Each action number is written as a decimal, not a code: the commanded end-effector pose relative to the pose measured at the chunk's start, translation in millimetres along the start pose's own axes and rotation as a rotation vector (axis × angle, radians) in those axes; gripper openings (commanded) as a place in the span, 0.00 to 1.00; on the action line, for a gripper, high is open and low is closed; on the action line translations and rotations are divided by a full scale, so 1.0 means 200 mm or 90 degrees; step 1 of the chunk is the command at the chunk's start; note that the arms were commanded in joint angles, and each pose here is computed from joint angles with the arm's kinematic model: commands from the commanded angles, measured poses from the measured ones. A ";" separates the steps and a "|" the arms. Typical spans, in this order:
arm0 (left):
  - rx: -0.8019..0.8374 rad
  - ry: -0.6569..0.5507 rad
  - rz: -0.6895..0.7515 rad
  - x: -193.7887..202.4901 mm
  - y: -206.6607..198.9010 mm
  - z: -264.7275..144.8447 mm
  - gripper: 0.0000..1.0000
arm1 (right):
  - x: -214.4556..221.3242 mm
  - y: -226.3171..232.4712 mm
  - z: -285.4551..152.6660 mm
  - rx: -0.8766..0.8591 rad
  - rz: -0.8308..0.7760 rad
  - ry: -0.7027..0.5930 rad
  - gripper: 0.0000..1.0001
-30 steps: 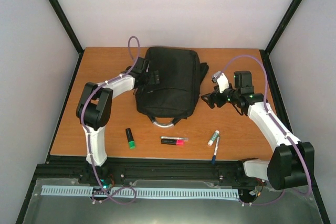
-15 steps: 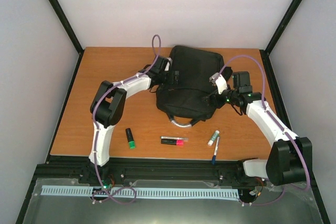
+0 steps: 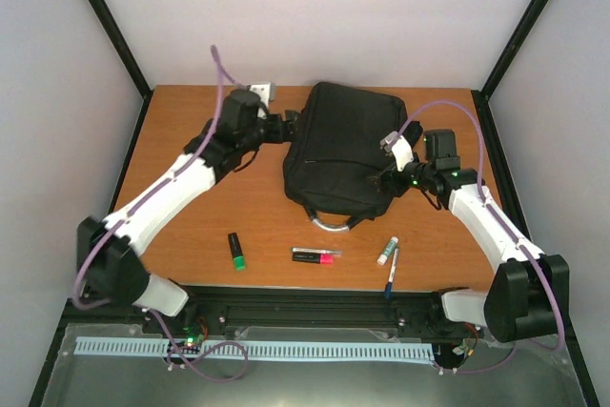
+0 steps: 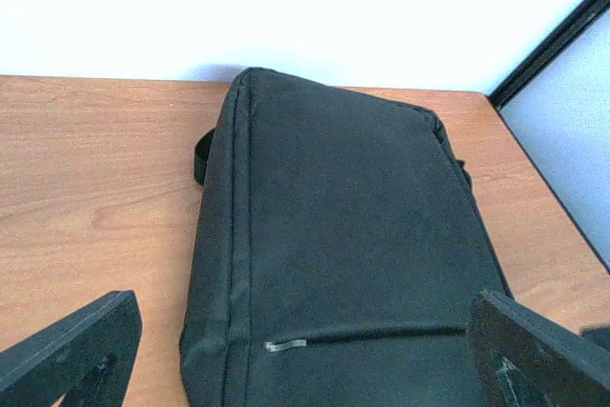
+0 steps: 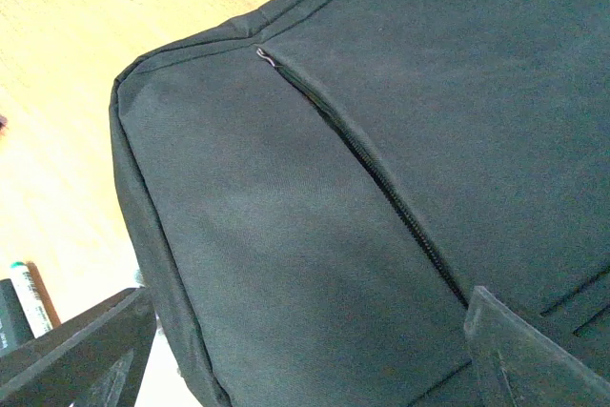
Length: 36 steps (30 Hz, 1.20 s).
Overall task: Pack the student bag
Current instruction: Adjust the student bag at the center of the board, then pick up the stationery from the center of the board.
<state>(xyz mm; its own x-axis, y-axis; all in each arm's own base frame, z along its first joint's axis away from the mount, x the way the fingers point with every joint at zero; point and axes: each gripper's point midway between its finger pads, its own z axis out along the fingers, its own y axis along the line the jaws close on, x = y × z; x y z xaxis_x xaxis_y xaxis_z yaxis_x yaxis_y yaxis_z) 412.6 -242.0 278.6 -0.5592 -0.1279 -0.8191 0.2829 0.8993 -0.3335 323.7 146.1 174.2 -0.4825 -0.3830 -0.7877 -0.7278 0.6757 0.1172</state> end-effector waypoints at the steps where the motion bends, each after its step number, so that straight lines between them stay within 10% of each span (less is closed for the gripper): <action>1: -0.008 0.049 0.022 0.20 0.05 -0.18 0.95 | -0.04 -0.01 -0.03 0.012 -0.022 -0.015 0.91; 12: 0.090 0.242 0.219 0.83 -0.32 -0.30 0.83 | -0.05 -0.12 -0.05 0.096 -0.009 -0.011 0.90; 36: 0.136 0.292 0.423 1.66 -1.12 -0.08 0.71 | -0.07 -0.49 -0.29 0.336 0.129 -0.064 0.96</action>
<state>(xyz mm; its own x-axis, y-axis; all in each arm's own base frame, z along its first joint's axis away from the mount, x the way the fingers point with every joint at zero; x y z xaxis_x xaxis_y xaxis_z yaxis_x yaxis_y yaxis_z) 143.7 -460.5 82.8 -0.4765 0.6487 -0.5934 0.7938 0.6076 0.0269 371.9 57.2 195.2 -0.5519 -0.2020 -0.8091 -0.3113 0.9500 -0.0249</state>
